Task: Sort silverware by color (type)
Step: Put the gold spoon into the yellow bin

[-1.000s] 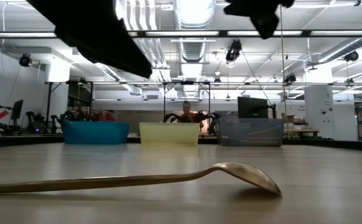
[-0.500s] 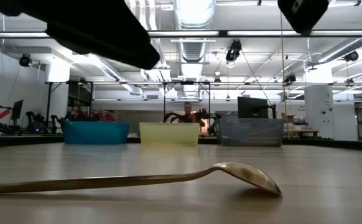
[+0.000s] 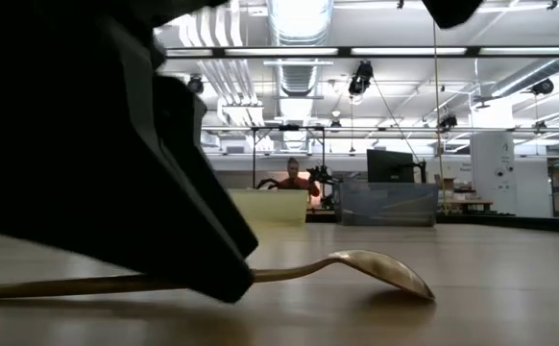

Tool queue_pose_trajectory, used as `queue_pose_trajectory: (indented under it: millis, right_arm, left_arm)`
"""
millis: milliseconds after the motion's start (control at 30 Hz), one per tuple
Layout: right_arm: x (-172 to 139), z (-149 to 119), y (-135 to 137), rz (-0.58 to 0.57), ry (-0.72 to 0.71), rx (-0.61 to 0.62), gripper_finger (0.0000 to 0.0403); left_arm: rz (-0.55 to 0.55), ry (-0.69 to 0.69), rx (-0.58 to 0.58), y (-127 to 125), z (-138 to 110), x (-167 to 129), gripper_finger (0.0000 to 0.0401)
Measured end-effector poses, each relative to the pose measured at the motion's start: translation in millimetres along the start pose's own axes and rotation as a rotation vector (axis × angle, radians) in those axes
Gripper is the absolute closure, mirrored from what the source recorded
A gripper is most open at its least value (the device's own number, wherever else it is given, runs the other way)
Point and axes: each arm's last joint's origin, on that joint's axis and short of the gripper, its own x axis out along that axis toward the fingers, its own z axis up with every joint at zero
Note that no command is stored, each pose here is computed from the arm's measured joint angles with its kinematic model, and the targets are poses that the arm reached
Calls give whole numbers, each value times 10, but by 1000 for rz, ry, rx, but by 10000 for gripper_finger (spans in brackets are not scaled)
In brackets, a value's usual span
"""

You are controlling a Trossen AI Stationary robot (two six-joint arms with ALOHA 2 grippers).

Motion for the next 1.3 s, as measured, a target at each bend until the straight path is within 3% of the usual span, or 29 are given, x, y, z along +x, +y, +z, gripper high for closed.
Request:
queue_pose_trajectory:
  millis: [533,800,933,1133,1300]
  right_arm:
    - [140,214,202,13,-26,-108,323]
    - [140,219,204,13,-26,-112,323]
    - [140,207,199,11,-21,-115,323]
    - [132,187,205,10,-8,-132,323]
    - [106,195,216,19,-5,-194,323]
  left_arm:
    - [64,42,21,80,-142,115,235]
    - [109,67,-47,190,-295,156,243]
    - [117,74,-52,204,-322,158,283]
    - [120,82,-68,210,-333,157,388]
    - [137,81,-96,244,-285,83,395]
